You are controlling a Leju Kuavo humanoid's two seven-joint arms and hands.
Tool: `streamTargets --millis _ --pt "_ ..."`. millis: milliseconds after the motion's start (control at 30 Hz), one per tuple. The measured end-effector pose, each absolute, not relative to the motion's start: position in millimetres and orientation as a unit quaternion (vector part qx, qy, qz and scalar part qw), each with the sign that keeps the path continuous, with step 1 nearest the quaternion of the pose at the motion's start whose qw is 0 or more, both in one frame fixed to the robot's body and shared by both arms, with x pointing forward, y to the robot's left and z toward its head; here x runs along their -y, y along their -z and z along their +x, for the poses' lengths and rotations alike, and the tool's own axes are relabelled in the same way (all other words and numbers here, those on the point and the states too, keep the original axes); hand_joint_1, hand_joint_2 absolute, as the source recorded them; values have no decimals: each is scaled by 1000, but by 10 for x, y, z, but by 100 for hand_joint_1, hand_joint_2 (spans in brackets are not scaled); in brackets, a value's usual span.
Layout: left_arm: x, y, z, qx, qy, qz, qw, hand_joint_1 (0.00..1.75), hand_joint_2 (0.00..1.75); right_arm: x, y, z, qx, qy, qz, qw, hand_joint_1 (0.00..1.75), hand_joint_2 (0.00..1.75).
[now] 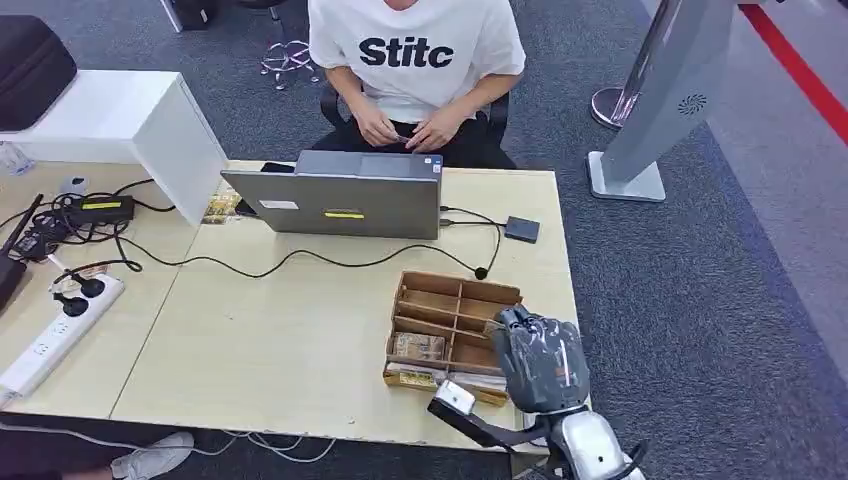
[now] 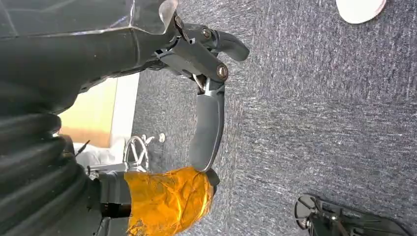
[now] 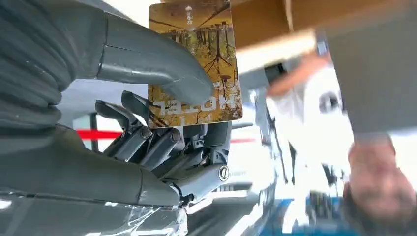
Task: Pass the card to the sensor for recognition and then transmit it.
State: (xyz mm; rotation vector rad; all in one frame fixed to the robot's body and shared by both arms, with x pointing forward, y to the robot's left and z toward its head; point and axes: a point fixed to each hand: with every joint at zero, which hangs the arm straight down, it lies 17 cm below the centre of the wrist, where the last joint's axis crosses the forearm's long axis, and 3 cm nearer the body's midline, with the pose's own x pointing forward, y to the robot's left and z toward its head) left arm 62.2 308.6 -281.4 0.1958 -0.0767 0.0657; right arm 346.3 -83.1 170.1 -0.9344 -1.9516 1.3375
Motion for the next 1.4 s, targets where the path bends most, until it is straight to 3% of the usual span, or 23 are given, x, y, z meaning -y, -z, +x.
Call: streamTargets --millis 233,533,767,1400 --pt "-3073 2814 621 38 -14 95 995 0 175 688 -2297 3767 771 -475 -326 270 175 175" --pt "-3120 2804 696 41 13 94 995 0 175 194 -2435 4326 781 -482 -232 322 175 175" --pt "-3139 2798 734 42 38 95 994 0 175 -71 -2674 4898 771 -465 -218 376 175 175" --pt "-3140 2796 762 44 47 93 994 0 175 -292 -2603 5115 768 -454 -164 420 175 175"
